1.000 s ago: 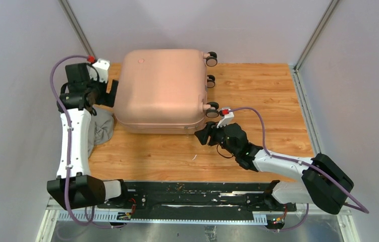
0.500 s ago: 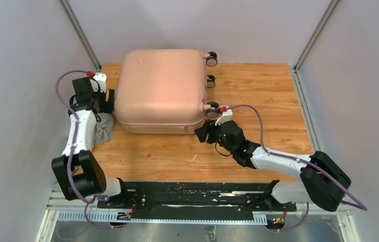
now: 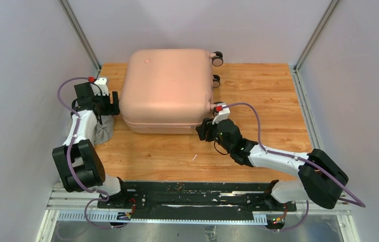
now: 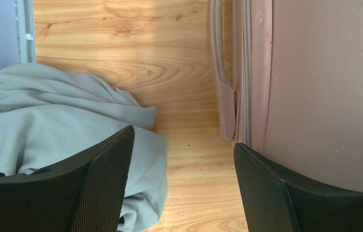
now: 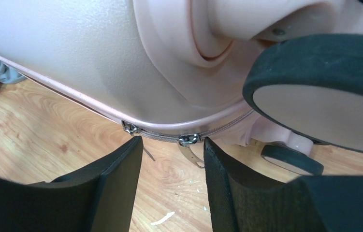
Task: Pack the luggage
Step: Zip the luggage at the corner of the board.
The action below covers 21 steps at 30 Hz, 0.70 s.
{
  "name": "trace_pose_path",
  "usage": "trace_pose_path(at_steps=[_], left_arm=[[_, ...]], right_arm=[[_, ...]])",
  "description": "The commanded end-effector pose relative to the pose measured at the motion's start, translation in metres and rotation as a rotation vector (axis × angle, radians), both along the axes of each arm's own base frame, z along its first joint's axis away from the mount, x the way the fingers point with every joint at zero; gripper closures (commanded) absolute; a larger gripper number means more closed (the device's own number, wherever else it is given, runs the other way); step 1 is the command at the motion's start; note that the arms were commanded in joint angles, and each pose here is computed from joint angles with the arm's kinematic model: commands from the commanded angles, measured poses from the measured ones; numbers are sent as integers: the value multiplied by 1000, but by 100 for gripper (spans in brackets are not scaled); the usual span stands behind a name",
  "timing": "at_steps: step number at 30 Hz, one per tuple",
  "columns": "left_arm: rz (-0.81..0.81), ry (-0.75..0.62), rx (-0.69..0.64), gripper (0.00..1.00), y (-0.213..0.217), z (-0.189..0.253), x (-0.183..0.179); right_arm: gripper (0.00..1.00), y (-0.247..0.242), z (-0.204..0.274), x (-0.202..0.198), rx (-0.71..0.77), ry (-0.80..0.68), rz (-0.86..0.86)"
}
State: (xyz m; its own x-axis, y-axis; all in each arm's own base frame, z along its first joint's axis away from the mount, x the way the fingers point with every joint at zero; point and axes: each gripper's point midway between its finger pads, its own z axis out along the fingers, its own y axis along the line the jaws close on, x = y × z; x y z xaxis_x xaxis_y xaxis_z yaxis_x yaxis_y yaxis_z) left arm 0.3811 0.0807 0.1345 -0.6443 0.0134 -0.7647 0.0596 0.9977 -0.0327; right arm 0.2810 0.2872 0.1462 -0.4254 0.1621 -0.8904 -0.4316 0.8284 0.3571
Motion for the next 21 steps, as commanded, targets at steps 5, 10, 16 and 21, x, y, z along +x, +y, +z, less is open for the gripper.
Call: trace_pose_path(at_steps=[5, 10, 16, 21], left_arm=[[-105, -31, -129, 21, -42, 11, -13], [-99, -15, -136, 23, -43, 0, -15], [-98, 8, -128, 25, -41, -11, -15], [-100, 11, -143, 26, -42, -13, -14]], right_arm=[[50, -31, 3, 16, -121, -63, 18], [51, -34, -1, 13, -130, -51, 18], [53, -23, -13, 10, -98, 5, 43], [54, -19, -18, 6, -70, 36, 52]])
